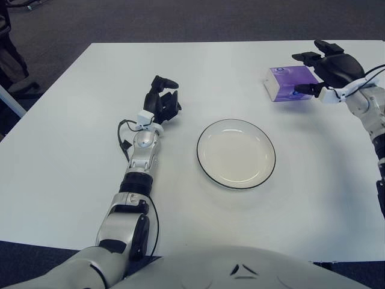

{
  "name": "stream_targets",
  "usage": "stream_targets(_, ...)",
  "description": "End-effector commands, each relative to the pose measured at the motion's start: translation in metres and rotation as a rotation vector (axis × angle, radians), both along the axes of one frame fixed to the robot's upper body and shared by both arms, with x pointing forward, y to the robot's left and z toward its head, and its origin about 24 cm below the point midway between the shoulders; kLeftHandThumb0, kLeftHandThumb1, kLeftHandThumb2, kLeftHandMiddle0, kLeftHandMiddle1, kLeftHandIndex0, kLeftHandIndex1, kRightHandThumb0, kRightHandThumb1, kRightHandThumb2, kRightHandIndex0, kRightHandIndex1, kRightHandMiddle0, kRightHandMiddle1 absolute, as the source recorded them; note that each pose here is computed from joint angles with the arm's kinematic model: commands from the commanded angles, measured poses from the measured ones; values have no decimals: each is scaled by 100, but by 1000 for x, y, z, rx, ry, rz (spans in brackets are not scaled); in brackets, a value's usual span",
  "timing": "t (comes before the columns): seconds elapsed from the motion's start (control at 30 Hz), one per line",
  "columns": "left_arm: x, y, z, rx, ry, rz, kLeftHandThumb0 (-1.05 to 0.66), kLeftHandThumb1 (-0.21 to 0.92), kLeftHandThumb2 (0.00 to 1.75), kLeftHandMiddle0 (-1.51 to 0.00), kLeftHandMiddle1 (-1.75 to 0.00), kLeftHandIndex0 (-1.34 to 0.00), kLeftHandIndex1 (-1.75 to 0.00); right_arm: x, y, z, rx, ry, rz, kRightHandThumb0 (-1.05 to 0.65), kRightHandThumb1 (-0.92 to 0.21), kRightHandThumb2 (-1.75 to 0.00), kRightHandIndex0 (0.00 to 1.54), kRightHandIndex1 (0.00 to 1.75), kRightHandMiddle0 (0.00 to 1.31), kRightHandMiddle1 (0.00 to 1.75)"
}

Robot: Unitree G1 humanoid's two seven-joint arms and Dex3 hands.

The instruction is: Put the tissue paper into the plate.

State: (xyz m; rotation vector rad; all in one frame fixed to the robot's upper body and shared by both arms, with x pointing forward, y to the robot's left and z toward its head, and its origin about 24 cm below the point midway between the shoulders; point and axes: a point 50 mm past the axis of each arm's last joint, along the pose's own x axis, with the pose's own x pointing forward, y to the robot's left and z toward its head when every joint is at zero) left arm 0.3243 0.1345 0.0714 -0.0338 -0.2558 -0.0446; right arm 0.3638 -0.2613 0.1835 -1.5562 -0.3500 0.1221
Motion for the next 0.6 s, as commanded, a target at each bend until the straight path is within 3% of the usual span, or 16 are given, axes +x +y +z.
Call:
stream_targets(0.0, -31, 1, -59, -34, 204, 34, -37, 75, 74, -83, -175, -30, -175, 9, 6, 7, 15, -2, -3, -95, -92, -86, 25, 0, 24, 4)
stream_targets(0.17, -32, 1, -59, -34, 202, 34, -37, 75, 74, -83, -175, -30, -175, 15, 7, 3, 40, 42, -19, -95, -92, -87, 24, 0, 24, 4)
stream_targets(0.57, -33, 2, -58, -35, 198, 35, -37, 75, 74, -83, -175, -31, -175, 27, 15, -16, 149, 260, -38, -95, -92, -92, 21, 0, 23, 2)
